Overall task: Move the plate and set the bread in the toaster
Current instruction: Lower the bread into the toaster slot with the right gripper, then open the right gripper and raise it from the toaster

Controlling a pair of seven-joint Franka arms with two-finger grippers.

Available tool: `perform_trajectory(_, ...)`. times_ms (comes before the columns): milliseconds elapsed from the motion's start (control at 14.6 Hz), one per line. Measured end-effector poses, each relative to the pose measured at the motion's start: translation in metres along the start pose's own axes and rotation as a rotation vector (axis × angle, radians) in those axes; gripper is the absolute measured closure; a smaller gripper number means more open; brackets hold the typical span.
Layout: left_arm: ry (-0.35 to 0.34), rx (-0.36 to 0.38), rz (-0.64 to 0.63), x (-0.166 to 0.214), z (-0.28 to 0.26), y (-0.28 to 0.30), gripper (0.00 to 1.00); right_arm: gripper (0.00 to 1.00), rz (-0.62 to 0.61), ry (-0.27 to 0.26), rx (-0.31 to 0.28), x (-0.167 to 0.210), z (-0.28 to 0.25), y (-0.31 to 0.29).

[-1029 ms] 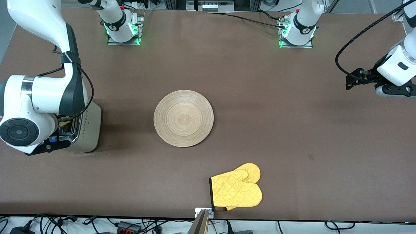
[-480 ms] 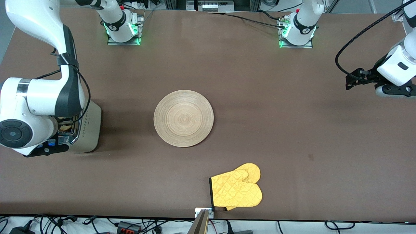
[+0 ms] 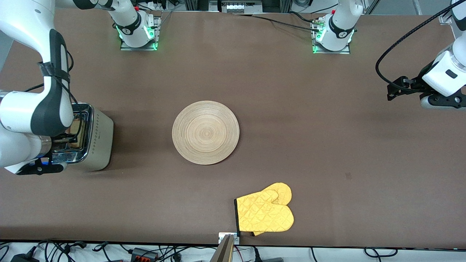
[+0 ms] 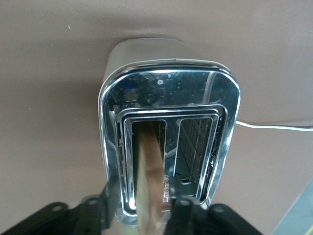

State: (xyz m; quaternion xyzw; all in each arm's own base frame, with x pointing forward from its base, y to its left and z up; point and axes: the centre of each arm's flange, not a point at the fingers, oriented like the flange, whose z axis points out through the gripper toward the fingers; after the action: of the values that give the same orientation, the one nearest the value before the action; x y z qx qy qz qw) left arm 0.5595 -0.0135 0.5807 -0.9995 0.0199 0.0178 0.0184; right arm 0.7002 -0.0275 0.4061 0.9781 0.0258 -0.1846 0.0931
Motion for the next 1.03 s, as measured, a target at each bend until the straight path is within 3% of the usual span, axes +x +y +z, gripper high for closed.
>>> perform_trajectory(343,0.000,0.000,0.000,0.000,0.000,0.000,0.00,0.00,-0.006,0.072,0.087,-0.028,-0.053,-0.001)
perform_trajectory(549,0.000,0.000,0.000,0.000,0.000,0.000,0.00,0.00,-0.009,0.103,0.114,-0.067,-0.097,0.003)
perform_trajectory(824,0.000,0.000,0.000,0.000,0.000,0.000,0.00,0.00,-0.028,0.164,0.159,-0.091,-0.128,0.002)
perform_trajectory(892,0.000,0.000,0.000,0.000,0.000,0.000,0.00,0.00,-0.027,0.161,0.160,-0.093,-0.129,0.003)
perform_trajectory(1029,0.000,0.000,0.000,0.000,0.000,0.000,0.00,0.00,-0.027,0.104,0.166,-0.099,-0.123,0.004)
